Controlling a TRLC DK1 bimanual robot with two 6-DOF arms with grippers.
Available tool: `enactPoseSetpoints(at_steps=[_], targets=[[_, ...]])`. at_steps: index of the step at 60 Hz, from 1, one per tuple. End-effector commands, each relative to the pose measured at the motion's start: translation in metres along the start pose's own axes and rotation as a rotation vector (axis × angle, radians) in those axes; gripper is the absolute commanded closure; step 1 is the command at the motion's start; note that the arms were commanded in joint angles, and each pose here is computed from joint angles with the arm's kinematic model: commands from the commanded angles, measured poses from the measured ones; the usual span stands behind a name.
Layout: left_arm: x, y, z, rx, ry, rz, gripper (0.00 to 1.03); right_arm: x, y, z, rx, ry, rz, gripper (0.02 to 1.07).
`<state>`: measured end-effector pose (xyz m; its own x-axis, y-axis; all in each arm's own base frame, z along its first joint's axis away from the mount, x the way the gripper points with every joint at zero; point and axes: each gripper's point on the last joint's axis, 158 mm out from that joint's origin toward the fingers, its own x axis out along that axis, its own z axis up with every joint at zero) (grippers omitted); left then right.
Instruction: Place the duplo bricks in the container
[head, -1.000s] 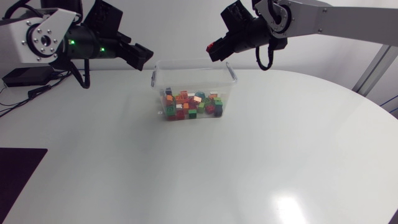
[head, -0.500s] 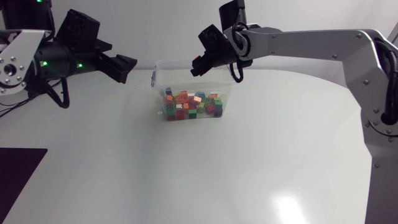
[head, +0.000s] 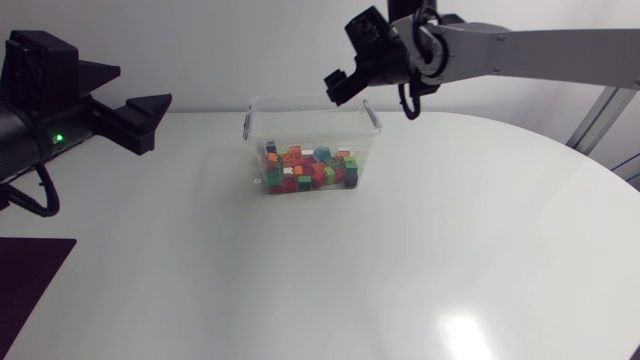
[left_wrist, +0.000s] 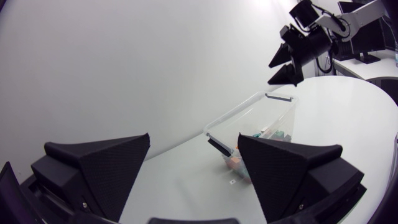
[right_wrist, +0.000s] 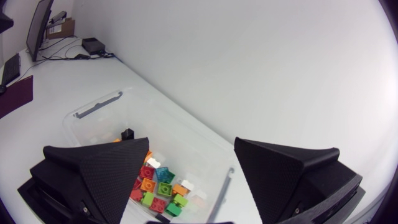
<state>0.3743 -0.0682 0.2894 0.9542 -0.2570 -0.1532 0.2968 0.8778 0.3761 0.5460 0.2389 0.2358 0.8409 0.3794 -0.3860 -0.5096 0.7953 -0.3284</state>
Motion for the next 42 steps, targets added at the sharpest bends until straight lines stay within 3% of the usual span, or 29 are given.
enactPoseSetpoints(at_steps=[1, 24, 42], targets=[[-0.011, 0.007, -0.009, -0.003, -0.010, 0.045, 0.05, -0.031, -0.021, 0.005, -0.003, -0.027, -0.063, 0.06], [-0.042, 0.015, -0.026, -0.047, -0.055, 0.125, 0.05, -0.128, -0.077, -0.033, 0.038, -0.047, -0.290, 0.06], [-0.061, 0.012, -0.034, -0.065, -0.072, 0.159, 0.05, -0.191, -0.096, -0.065, 0.059, -0.050, -0.392, 0.06]])
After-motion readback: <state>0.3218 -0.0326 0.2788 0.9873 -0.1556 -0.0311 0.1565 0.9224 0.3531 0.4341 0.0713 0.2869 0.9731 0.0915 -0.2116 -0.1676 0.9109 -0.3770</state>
